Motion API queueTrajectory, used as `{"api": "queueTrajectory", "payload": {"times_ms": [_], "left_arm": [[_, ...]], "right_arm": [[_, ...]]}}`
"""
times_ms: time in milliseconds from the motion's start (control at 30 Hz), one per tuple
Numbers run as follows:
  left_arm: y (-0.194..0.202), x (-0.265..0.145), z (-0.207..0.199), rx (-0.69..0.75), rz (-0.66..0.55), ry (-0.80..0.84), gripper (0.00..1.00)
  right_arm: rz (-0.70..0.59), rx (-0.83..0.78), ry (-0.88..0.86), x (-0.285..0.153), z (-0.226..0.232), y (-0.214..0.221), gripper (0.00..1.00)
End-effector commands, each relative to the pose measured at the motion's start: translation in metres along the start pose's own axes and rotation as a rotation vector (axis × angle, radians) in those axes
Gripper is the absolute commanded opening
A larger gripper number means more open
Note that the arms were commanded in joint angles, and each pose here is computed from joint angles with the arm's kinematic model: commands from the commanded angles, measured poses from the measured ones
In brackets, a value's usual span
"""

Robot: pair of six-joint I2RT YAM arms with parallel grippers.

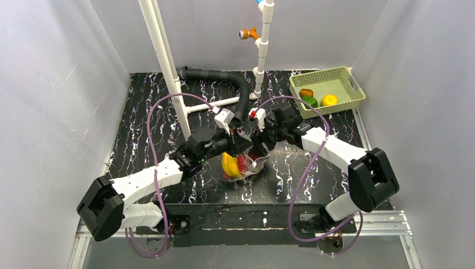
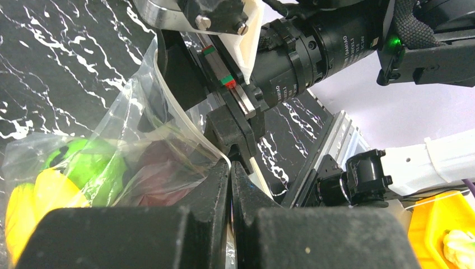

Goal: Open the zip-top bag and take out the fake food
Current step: Pick up the fake fruit from the zipper food storage bag.

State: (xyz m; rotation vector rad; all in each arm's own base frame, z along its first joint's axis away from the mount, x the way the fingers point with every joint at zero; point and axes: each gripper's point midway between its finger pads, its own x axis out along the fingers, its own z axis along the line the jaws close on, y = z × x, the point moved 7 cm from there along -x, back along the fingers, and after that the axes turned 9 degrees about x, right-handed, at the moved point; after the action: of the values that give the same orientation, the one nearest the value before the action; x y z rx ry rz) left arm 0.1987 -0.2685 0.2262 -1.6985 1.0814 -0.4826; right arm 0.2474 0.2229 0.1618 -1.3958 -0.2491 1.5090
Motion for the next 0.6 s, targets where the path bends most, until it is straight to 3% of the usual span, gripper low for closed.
{"api": "queueTrajectory", "payload": {"times_ms": [0, 300, 567], "left_arm": [[-0.015, 0.0, -0.005, 0.021, -0.089, 0.017, 0.0], [0.001, -0.003, -0.002, 0.012, -0.054, 0.03, 0.0], [0.007, -0.004, -0.003, 0.007, -0.045, 0.059, 0.0]], "right_arm": [[0.01, -0.049, -0.046, 0.0, 0.011, 0.007, 0.76], [-0.01, -0.118, -0.114, -0.018, 0.018, 0.006, 0.82], [-0.028, -0.107, -0.375, -0.028, 0.04, 0.006, 0.76]]}}
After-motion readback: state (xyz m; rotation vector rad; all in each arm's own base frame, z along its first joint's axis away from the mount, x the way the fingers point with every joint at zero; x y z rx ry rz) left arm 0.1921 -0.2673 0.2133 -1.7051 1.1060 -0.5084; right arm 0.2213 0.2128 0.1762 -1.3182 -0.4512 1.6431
